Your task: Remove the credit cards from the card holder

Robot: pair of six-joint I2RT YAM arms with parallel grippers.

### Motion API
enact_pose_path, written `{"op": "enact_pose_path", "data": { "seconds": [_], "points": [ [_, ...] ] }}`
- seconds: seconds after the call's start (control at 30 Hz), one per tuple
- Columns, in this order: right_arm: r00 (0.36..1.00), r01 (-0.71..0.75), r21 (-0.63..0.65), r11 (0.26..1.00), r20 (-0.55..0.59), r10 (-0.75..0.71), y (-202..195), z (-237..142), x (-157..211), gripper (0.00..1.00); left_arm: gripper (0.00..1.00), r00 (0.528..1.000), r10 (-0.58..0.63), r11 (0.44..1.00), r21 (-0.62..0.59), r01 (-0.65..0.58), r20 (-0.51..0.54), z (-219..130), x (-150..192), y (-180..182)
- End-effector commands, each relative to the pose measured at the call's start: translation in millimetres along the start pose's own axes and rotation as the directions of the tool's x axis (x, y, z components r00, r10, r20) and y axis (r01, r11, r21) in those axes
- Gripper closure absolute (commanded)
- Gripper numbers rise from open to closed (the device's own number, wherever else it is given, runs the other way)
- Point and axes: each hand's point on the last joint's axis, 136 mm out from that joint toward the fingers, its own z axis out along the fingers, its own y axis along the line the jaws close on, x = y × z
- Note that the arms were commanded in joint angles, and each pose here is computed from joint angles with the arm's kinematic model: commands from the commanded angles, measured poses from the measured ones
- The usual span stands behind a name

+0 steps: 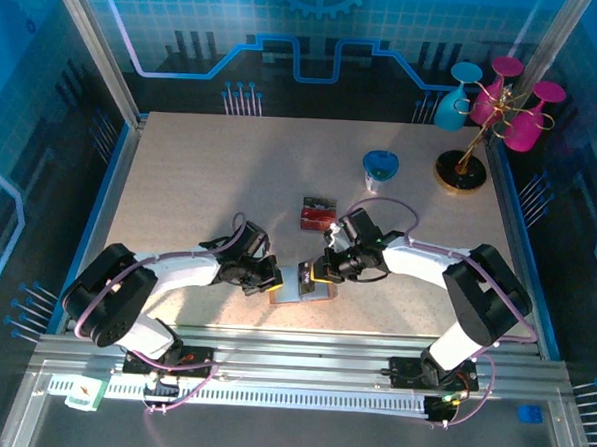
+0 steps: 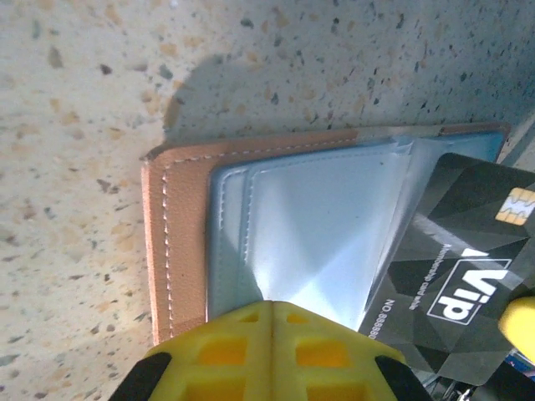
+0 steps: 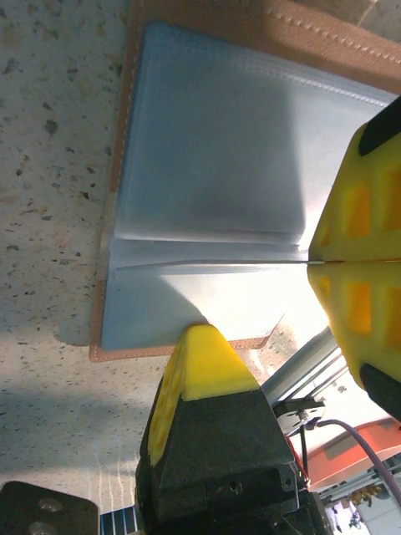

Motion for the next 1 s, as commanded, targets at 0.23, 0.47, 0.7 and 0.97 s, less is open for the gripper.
{"op": "enact_pose_path", "data": {
  "seconds": [0.23, 0.47, 0.7, 0.97],
  "points": [
    [1.000, 0.026, 0.012, 1.000, 0.008, -0.026, 5.2, -14.8, -2.0, 0.93, 0.96, 1.000, 0.021, 0.998, -0.051, -0.021, 0.002, -7.8, 4.5, 8.9],
    [0.998, 0.061, 0.085, 0.994, 0.008, -0.062, 3.2, -22.9, -7.6, 0.94, 0.86, 0.998, 0.047, 0.998, -0.034, -0.045, 0.036, -19.8, -0.1, -1.8],
    [0.991, 0.132, 0.216, 0.967, -0.025, -0.130, -5.1, -35.6, -13.7, 0.95, 0.84, 0.997, 0.053, 0.998, -0.034, -0.051, 0.052, -25.5, -0.8, -3.3],
    [0.969, 0.245, 0.315, 0.917, -0.089, -0.228, -5.5, -51.2, -20.8, 0.93, 0.84, 0.997, 0.048, 0.998, -0.038, -0.046, 0.068, -28.4, 0.5, 2.5]
  ]
}}
